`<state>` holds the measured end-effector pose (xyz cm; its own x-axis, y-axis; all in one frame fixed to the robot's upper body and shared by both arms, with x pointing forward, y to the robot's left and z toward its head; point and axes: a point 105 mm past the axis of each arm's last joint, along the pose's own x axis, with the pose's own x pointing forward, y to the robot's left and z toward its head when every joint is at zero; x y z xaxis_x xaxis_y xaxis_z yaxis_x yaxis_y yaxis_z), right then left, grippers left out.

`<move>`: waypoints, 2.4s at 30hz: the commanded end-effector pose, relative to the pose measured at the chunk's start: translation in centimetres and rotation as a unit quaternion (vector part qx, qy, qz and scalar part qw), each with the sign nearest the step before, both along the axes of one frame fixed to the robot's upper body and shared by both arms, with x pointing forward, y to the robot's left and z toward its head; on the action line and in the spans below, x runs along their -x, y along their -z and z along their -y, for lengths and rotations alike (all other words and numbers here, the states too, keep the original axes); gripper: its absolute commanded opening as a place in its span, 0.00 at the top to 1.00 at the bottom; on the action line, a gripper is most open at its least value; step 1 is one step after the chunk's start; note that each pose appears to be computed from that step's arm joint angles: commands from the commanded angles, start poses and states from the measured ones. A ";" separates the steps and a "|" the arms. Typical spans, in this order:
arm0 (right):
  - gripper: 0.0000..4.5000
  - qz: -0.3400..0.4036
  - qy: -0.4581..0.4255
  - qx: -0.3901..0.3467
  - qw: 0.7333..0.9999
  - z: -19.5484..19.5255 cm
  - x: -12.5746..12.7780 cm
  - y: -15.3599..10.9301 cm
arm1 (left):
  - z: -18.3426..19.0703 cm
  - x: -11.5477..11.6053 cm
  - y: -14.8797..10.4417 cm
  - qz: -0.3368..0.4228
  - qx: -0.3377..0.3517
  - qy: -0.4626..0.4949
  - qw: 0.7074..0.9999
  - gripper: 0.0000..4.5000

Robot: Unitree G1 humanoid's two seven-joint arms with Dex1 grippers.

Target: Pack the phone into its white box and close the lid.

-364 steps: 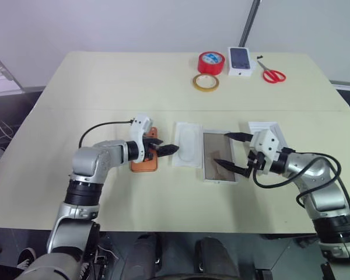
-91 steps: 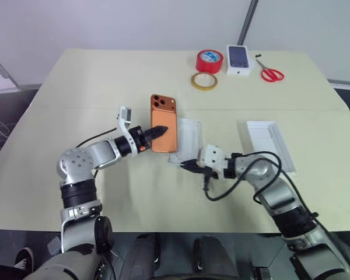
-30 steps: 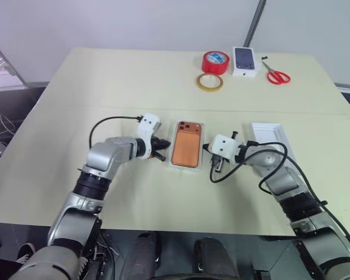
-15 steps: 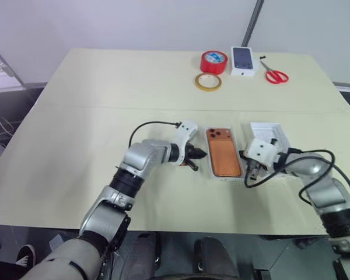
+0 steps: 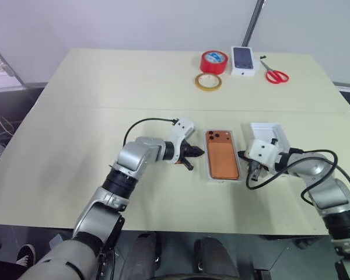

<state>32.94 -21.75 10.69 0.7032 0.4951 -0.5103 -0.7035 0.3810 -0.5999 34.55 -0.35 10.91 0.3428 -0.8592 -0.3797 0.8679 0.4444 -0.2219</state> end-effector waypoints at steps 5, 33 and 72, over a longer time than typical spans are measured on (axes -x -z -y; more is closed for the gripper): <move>0.60 0.025 0.025 -0.081 0.996 0.8 -0.6 -4.2 | -2.3 -0.6 -3.7 0.053 0.075 -0.018 0.996 0.82; 0.00 -0.171 0.337 -0.227 0.898 2.5 2.8 -2.6 | -12.8 4.3 -5.1 0.269 0.092 0.094 0.954 0.02; 1.00 -0.191 0.391 -0.254 0.864 1.7 -0.2 -3.0 | -11.0 5.9 -3.5 0.254 0.107 0.090 0.957 0.00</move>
<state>32.62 -23.50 11.94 0.7035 0.1631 -0.6917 -0.2457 0.9691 -0.0214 28.50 10.92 13.89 0.2836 -0.9587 -0.0203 0.9481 0.2772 0.1555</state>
